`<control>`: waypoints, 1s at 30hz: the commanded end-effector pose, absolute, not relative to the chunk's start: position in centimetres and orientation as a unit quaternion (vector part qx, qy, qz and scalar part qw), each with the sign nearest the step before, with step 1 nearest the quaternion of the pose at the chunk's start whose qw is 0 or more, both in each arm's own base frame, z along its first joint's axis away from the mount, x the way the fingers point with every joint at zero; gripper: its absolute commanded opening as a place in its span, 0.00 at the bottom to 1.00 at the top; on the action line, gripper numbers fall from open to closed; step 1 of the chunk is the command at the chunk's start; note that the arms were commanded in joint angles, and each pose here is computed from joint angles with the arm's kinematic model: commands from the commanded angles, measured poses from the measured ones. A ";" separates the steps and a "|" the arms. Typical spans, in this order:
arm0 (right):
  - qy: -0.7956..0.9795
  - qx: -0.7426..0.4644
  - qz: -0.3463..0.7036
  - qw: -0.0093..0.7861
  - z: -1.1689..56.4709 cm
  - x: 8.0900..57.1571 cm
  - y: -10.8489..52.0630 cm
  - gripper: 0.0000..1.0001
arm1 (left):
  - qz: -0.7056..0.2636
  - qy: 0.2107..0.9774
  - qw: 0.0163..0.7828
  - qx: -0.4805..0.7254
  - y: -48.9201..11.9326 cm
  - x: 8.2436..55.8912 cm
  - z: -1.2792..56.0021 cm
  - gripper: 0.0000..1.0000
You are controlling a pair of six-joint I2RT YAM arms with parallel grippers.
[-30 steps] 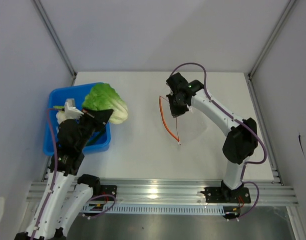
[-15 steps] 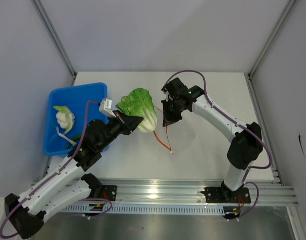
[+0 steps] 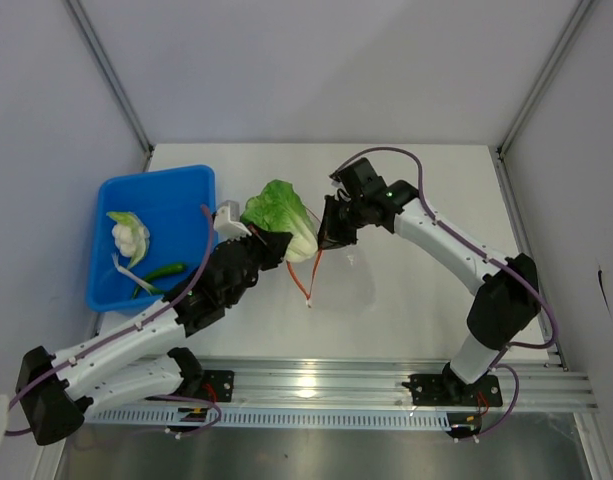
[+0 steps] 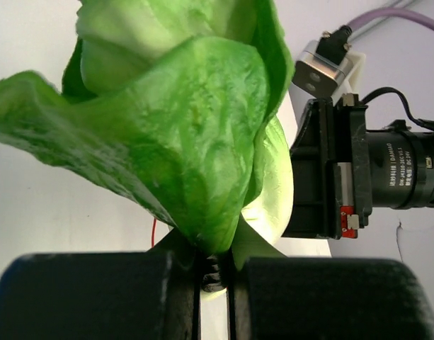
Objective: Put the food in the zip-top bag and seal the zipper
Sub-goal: Place the fake vegetable in the zipper food storage bag.
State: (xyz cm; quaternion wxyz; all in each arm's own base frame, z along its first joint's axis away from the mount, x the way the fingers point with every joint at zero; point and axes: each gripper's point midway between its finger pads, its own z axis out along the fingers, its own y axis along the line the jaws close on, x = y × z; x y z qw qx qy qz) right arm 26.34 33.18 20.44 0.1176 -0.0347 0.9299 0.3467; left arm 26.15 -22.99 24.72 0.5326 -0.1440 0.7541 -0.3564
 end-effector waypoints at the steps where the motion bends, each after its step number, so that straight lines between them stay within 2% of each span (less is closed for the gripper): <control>1: 0.889 -0.024 0.434 0.142 26.5 25.7 34.9 0.00 | -0.355 0.738 0.548 -0.170 -22.9 26.8 25.8 0.00; 8: 0.884 0.004 0.436 0.167 27.9 27.1 34.3 0.00 | -0.290 0.778 0.538 -0.144 -23.3 26.4 22.9 0.01; 21: 0.870 0.022 0.455 0.189 31.3 29.2 33.5 0.00 | -0.235 0.793 0.553 -0.103 -22.4 25.5 19.4 0.00; 30: 0.868 0.004 0.461 0.184 30.9 29.2 34.3 0.00 | -0.289 0.784 0.550 0.005 -26.8 24.4 21.1 0.01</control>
